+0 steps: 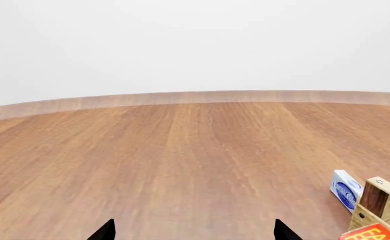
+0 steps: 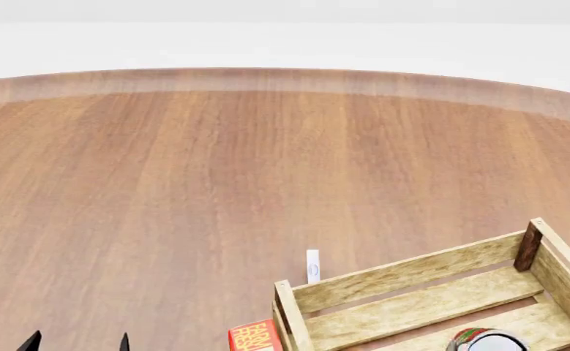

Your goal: Pick up the tomato sauce, and put it in the wooden tray.

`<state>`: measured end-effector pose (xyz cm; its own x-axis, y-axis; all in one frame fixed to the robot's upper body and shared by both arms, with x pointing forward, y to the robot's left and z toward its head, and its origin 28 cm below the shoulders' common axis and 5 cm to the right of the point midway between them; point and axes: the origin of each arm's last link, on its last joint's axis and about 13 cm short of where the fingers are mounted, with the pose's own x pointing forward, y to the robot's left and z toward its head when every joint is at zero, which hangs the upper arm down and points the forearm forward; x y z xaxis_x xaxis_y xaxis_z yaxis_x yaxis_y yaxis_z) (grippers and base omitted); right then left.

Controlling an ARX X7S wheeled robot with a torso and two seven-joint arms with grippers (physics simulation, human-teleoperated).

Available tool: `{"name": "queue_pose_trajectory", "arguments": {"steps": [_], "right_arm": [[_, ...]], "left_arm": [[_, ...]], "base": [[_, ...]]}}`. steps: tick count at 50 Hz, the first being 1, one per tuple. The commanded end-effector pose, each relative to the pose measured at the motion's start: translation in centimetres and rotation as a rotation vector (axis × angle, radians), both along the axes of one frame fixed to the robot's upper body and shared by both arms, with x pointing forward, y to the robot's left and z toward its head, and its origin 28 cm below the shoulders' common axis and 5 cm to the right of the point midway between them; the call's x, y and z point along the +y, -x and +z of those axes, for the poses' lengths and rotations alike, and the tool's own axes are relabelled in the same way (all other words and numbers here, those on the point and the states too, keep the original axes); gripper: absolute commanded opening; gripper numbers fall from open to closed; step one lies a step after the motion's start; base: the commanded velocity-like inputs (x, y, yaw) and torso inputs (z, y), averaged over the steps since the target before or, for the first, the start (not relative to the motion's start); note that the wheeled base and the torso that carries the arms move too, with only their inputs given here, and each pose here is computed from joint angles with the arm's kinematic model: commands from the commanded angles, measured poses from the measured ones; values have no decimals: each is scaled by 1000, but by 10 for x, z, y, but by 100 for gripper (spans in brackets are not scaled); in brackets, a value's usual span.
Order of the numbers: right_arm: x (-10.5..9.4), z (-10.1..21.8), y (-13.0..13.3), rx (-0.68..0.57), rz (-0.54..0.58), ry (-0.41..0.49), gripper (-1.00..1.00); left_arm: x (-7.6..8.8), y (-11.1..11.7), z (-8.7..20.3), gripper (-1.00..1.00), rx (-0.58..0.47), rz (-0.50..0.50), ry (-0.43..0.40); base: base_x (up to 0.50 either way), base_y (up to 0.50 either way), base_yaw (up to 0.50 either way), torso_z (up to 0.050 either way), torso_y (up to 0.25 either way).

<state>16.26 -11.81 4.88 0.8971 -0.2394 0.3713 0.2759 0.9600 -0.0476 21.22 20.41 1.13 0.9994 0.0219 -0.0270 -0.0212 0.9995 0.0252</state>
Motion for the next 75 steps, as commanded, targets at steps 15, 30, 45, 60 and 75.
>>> {"name": "queue_pose_trajectory", "arguments": {"steps": [15,30,45,60,75], "right_arm": [[-9,27,-74,79,-108,46,-100],[-9,34,-100,136,-124,68,-100],[-4,34,-135,221,-144,97,-100],[-11,14,-185,339,-241,96,-100],[-13,-13,-203,433,-261,86,-100]], "left_arm": [[0,-1,-1,100,1,1,0],[0,-1,0,100,2,2,1],[0,0,0,100,1,3,2],[0,0,0,100,1,3,3],[0,0,0,100,1,5,3]], "base": [[0,0,0,0,0],[0,0,0,0,1],[0,0,0,0,0],[0,0,0,0,0],[0,0,0,0,1]]}}
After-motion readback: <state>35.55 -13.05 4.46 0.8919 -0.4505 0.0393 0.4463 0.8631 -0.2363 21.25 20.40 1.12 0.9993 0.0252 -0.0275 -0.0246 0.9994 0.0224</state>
